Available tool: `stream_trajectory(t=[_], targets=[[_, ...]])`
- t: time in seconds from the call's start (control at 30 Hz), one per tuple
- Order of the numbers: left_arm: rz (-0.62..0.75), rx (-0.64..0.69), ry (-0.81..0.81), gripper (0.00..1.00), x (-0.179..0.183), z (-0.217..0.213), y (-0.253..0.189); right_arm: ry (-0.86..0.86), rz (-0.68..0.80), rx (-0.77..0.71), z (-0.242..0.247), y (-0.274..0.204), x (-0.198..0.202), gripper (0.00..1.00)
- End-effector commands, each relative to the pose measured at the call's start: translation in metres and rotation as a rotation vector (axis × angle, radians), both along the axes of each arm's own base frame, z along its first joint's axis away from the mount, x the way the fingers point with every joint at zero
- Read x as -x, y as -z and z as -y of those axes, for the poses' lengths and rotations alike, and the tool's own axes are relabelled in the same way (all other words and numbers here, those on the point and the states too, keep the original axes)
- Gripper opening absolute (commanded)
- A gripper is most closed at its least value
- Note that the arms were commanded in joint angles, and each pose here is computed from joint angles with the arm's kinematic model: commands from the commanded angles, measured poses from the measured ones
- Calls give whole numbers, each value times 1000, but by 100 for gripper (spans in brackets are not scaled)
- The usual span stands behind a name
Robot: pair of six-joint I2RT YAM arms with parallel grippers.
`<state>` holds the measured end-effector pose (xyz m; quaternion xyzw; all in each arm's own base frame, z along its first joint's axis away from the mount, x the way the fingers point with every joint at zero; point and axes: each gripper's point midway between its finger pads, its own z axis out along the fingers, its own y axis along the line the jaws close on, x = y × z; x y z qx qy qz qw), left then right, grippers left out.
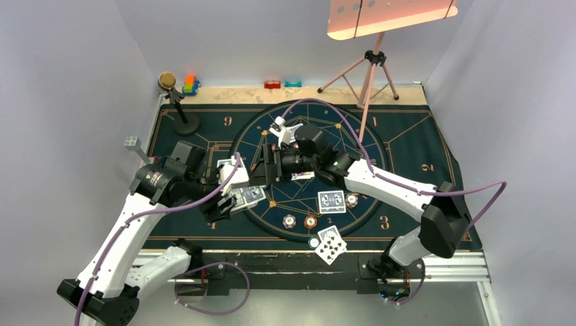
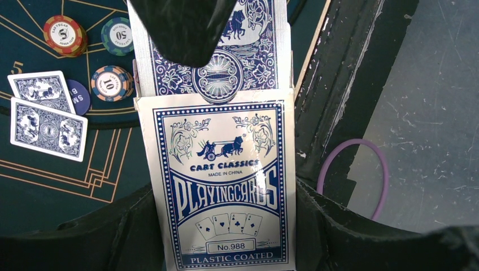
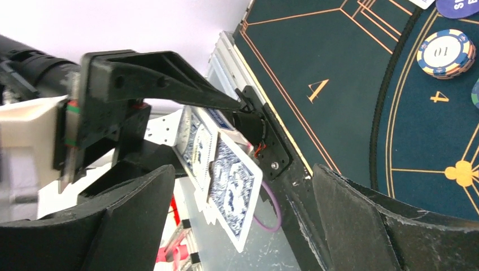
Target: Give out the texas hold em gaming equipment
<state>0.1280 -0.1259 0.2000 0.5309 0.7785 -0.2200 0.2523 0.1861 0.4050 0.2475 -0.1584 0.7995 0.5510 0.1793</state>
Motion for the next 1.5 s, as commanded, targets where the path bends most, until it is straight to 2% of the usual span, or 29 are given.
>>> stream_trajectory(t=[0.0, 0.17, 0.37, 0.57, 0.9, 1.13, 1.37, 1.47], targets=[[60, 62, -4, 0, -9, 9, -22, -17, -16, -23, -4, 0, 3, 94], [61, 63, -4, 0, -10, 10, -22, -21, -47, 9, -4, 13, 4, 78], [67, 64, -6, 0, -8, 9, -26, -14, -54, 51, 3, 21, 7, 69], [66, 75, -2, 0, -7, 10, -28, 17, -45, 93, 14, 25, 7, 54], [73, 72, 1, 0, -8, 10, -28, 60, -36, 78, 31, 12, 2, 34], [73, 72, 3, 0, -9, 10, -26, 84, -29, 75, 41, 3, 2, 12], [78, 69, 2, 0, -8, 9, -26, 122, 2, 74, 55, -13, -3, 0], [78, 66, 1, 0, -8, 8, -25, 133, 17, 64, 60, -22, -5, 0]])
